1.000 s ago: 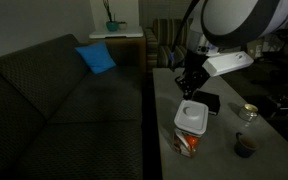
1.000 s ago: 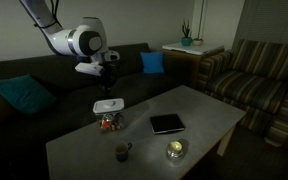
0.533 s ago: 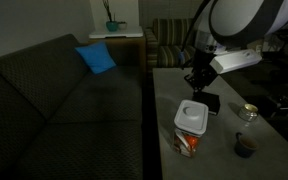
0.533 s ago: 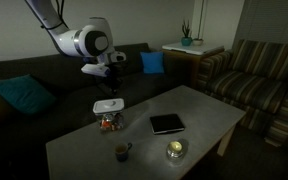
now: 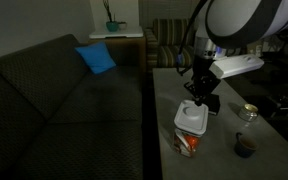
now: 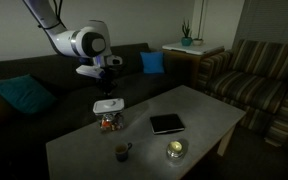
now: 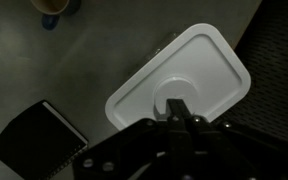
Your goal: Press the object on the lid of the bowl
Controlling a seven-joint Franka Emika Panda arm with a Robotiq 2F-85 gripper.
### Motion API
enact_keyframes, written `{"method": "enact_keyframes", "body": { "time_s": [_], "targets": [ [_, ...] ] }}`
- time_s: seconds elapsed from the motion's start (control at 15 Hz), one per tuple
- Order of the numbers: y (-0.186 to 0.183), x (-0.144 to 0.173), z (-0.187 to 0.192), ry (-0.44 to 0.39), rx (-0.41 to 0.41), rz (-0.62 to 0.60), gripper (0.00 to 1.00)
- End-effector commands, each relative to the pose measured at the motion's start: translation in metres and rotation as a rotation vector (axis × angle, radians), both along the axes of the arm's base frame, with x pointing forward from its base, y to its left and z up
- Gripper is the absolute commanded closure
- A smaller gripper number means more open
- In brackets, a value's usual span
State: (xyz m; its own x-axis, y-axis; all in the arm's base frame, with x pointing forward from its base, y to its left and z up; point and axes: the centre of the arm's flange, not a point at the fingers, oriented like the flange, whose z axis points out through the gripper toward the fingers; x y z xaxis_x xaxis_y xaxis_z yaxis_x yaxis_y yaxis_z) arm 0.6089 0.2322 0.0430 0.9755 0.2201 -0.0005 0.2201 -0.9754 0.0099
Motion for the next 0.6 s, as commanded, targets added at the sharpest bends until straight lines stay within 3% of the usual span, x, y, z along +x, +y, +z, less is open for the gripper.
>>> {"method": "enact_keyframes", "body": {
  "time_s": [0.0, 0.53],
  "targets": [
    [-0.006, -0.003, -0.011, 0.02, 0.052, -0.025, 1.0],
    [-0.011, -0.007, -0.033, -0.026, 0.124, -0.091, 1.0]
  ]
}}
